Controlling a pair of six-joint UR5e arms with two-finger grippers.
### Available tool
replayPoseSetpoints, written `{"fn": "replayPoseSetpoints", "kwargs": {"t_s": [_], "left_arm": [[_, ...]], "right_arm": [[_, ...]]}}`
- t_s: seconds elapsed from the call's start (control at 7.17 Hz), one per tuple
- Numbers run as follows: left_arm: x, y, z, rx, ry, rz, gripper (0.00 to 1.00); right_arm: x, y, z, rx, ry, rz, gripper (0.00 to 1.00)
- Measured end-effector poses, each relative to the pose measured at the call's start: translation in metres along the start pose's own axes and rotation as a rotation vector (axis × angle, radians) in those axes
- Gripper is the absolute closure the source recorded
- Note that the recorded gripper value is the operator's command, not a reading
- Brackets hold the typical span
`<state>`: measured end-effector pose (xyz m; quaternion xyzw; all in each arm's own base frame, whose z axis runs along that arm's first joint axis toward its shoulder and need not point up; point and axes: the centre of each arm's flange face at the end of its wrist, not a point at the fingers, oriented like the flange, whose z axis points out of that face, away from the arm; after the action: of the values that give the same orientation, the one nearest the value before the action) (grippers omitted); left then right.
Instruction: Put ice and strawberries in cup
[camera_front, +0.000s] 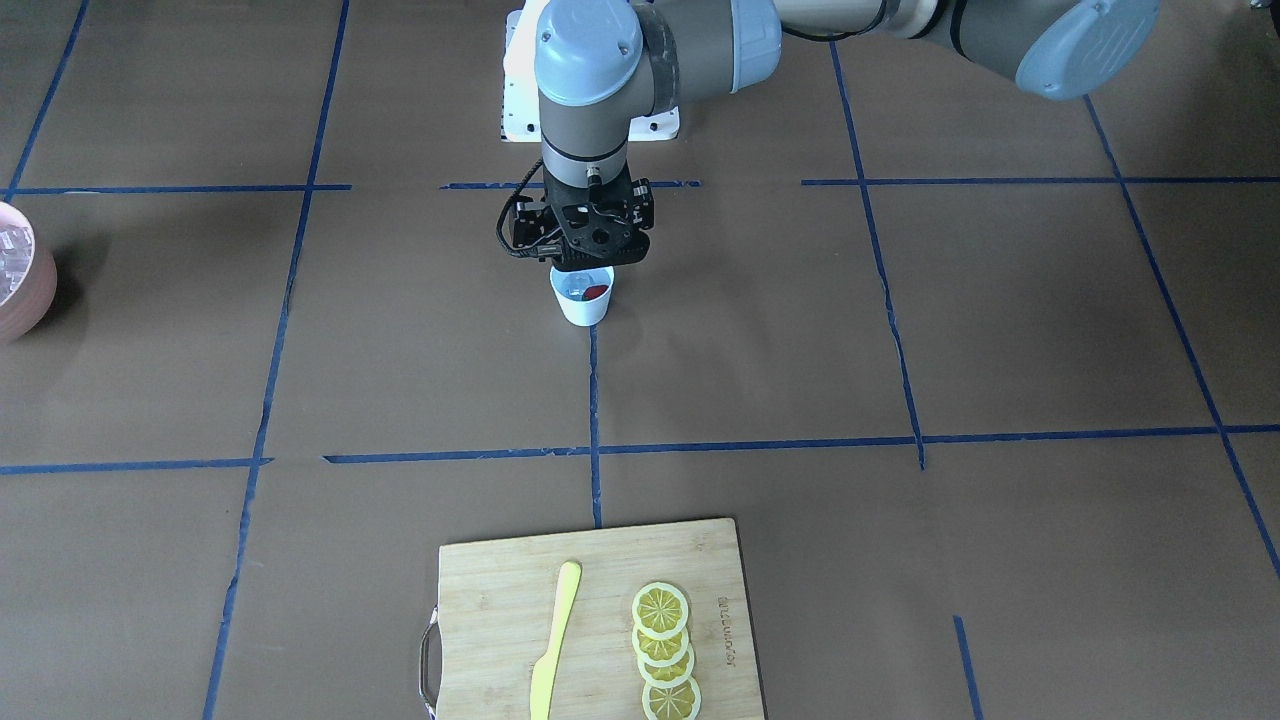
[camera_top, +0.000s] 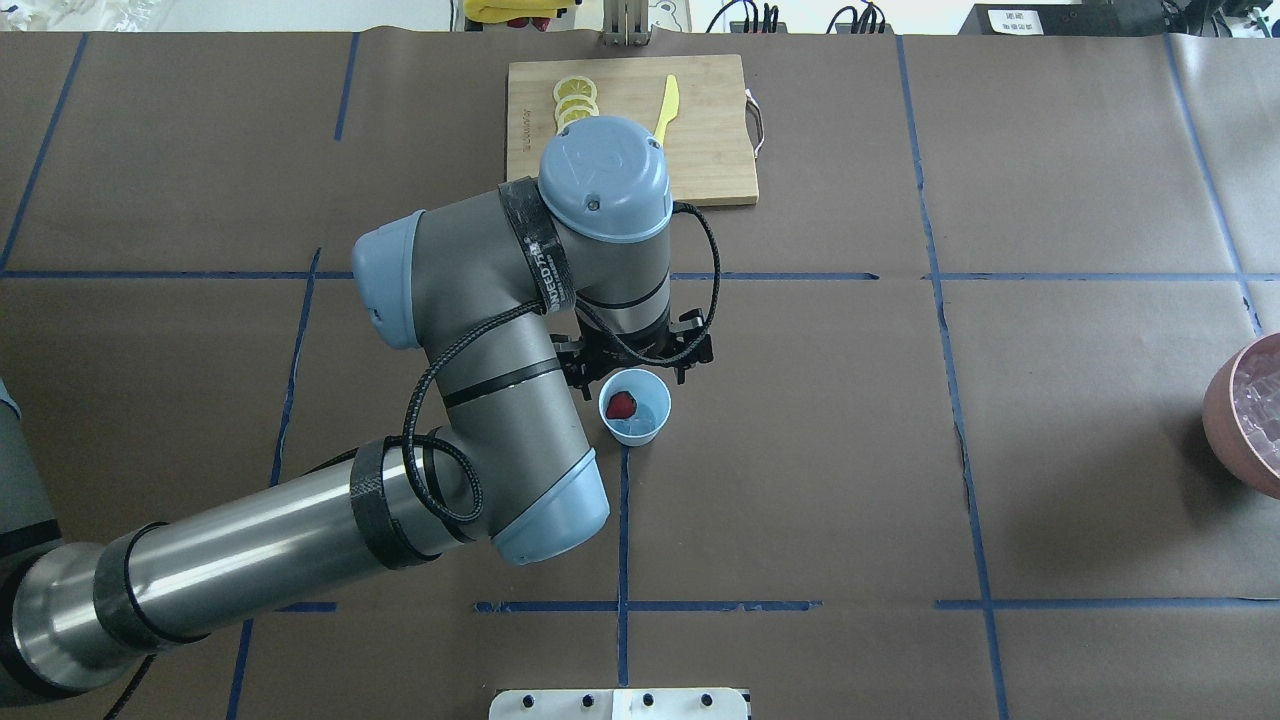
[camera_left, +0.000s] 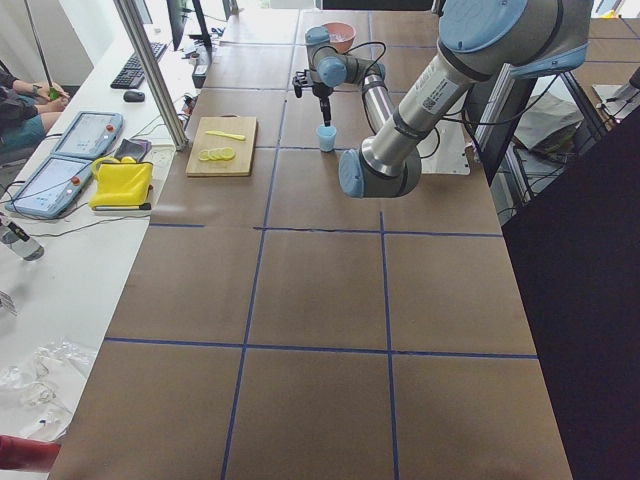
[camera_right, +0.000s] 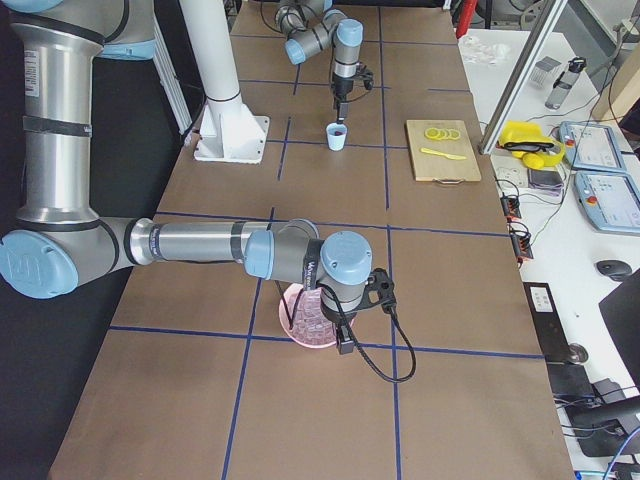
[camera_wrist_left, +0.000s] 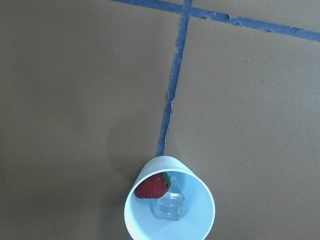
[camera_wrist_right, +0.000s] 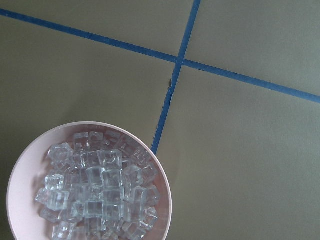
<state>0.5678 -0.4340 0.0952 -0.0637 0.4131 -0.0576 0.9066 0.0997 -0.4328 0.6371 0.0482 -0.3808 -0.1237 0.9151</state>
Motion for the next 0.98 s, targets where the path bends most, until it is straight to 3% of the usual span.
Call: {"fn": "replayPoseSetpoints", "kwargs": {"t_s": [0.28, 0.56, 0.7, 0.98], "left_arm": [[-0.067, 0.000, -0.005, 0.016, 0.003, 0.108, 0.00], [-0.193, -0.018, -0.031, 0.066, -0.025, 0.319, 0.00], [-0.256, -0.042, -0.042, 0.077, -0.067, 0.407, 0.00], [-0.387, -0.095, -0.072, 0.045, -0.107, 0.523, 0.00]], "right_arm": [[0.000, 0.002, 0.001, -0.002, -0.001, 0.001, 0.01], [0.001, 0.002, 0.001, -0.003, -0.001, 0.001, 0.01], [0.001, 0.002, 0.001, -0.003, -0.001, 0.001, 0.01], [0.001, 0.002, 0.002, -0.003, -0.001, 0.002, 0.01]]}}
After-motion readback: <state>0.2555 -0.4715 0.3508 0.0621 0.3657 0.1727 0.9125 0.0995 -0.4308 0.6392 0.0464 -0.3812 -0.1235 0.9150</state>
